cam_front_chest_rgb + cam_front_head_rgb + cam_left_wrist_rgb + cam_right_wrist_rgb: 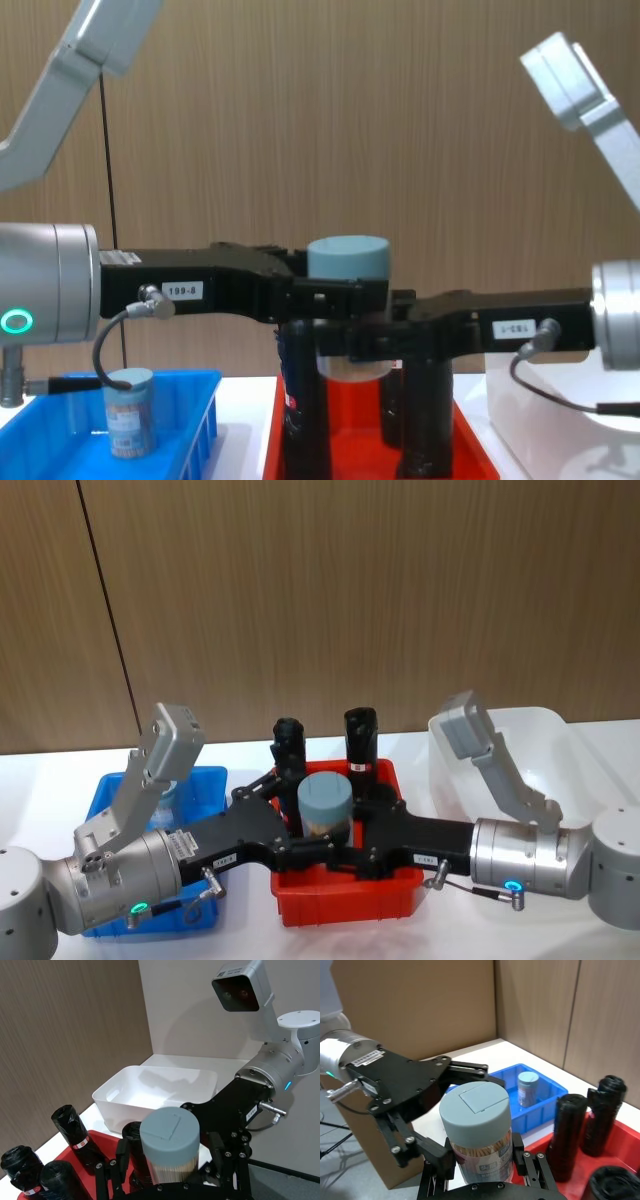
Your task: Pick the cotton swabs from the blue box and place them into the white box.
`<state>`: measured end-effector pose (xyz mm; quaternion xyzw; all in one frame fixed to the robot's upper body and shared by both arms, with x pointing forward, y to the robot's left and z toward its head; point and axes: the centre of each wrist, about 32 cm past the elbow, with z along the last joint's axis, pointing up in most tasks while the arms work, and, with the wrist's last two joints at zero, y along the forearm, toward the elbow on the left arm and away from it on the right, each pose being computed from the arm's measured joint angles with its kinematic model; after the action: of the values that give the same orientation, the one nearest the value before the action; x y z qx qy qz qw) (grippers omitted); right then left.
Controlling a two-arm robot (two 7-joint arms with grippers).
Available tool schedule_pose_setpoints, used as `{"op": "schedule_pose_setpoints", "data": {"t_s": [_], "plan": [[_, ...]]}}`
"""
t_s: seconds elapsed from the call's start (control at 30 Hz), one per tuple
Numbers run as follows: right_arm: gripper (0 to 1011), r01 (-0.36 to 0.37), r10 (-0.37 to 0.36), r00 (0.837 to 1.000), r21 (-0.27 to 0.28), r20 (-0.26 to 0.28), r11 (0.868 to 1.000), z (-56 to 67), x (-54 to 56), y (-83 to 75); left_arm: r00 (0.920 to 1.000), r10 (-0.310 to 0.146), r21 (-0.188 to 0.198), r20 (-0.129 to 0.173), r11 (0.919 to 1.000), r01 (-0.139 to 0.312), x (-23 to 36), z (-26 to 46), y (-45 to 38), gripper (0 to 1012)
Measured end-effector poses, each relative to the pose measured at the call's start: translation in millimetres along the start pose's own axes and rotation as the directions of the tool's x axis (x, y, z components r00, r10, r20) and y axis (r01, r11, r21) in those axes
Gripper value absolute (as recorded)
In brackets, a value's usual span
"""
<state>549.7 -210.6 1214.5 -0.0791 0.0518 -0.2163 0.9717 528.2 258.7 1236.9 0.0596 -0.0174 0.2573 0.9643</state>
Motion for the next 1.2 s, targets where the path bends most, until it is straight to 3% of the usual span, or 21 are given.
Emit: {"op": "schedule_pose_setpoints", "data": {"t_s": [0.37,0.7,1.0,1.2], "plan": [[658,0.094,-0.094,0.995,0.014,-0.014,0.995,-10.7,10.3,-22.9,1.0000,0.000,0.000,0.000,1.0000,0.000,0.0,0.0,0.0,1004],[658,0.197,-0.197,0.980,0.027,-0.023,0.980,-18.3,23.3,-50.6,1.0000,0.000,0.000,0.000,1.0000,0.000,0.0,0.0,0.0,1004],[658,0.314,-0.313,0.950,0.032,-0.015,0.949,-20.0,38.1,-80.2,1.0000,0.000,0.000,0.000,1.0000,0.000,0.0,0.0,0.0,1004],[658,0.377,-0.377,0.926,0.018,-0.002,0.926,-19.5,45.4,-90.5,1.0000,0.000,0.000,0.000,1.0000,0.000,0.0,0.0,0.0,1004]]}}
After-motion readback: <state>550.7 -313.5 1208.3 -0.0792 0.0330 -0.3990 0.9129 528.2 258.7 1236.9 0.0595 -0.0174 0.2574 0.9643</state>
